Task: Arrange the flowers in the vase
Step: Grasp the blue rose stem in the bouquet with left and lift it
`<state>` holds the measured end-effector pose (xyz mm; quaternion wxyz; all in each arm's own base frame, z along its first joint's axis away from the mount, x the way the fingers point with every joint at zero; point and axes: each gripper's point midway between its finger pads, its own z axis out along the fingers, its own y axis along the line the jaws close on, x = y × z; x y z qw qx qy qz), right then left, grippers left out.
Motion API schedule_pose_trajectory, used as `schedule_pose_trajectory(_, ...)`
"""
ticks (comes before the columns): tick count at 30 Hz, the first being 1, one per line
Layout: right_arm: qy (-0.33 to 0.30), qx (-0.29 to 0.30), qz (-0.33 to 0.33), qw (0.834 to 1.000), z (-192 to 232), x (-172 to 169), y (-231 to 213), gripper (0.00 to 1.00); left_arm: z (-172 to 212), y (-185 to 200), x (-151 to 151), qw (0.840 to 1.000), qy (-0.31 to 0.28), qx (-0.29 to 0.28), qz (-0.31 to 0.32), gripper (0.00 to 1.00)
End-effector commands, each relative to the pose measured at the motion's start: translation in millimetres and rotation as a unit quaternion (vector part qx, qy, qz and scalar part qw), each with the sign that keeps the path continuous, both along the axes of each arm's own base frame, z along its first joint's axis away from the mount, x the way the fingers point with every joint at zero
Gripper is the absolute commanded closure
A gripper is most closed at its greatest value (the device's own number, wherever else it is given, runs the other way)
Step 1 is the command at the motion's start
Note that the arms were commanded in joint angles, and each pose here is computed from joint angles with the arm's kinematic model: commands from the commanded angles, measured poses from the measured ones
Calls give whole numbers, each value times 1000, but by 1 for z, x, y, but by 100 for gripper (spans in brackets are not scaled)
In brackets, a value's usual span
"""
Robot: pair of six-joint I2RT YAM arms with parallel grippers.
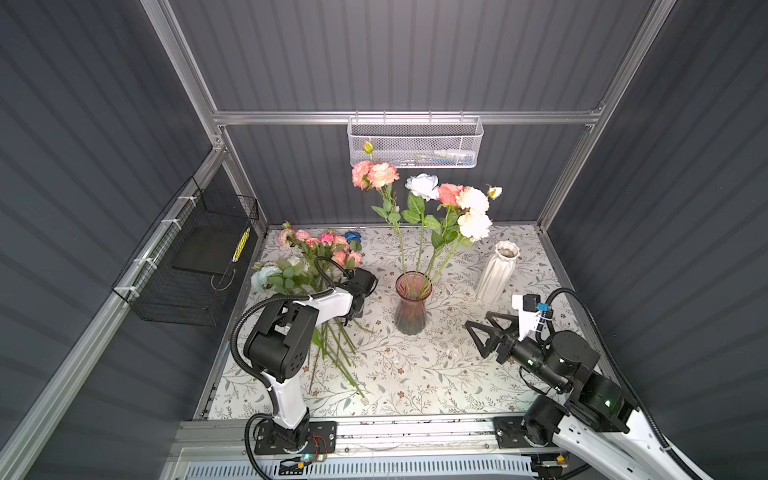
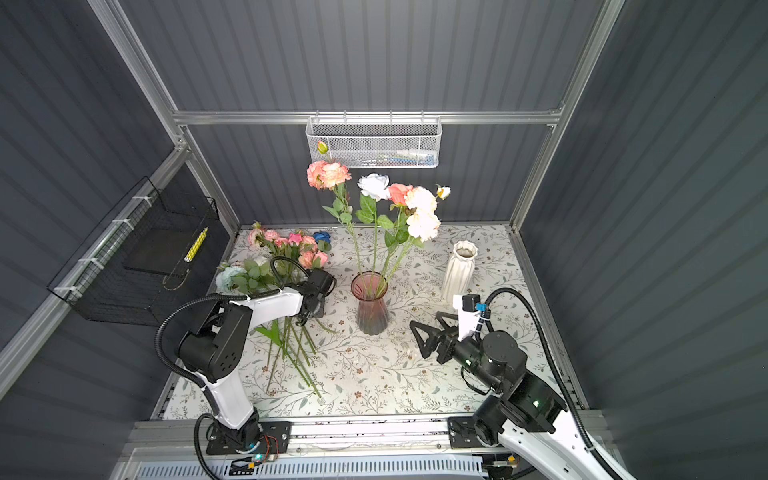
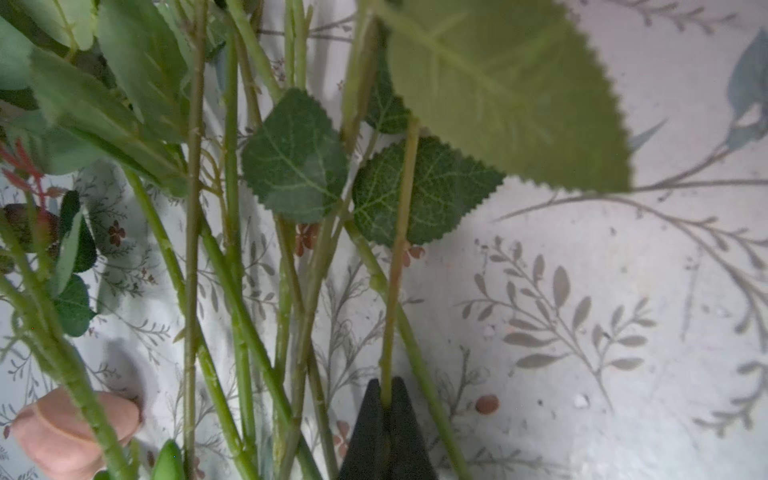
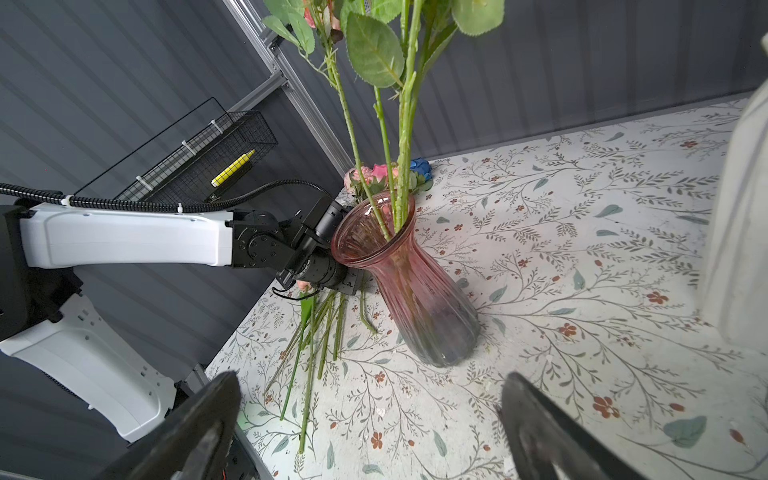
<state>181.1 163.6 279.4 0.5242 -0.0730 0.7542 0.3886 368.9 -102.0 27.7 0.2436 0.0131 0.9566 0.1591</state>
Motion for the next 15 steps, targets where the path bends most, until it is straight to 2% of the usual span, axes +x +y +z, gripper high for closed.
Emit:
schedule_pose_trajectory(1,-1,-6,-9,1000,-2,1,-4,1,25,-1,7,999,-39,-19,2,100)
schedule_pose_trajectory(5,-3,-4,-9,1000,0,0,-5,1,53,-9,7,995,-74,-62,-3,100)
schedule_pose_trajectory(7,-4,-3,-11,1000,1,0,-5,1,73,-18,3,989,-98,-110,-11,100)
schedule_pose_trajectory(12,-4,-1,-14,1000,3,1,-6,1,130,-47,-8,959,-145,-237,-47,100)
schedule_pose_trajectory(15,-6,1,-12,1000,5,1,-6,1,169,-54,-17,938,-179,-290,-56,100)
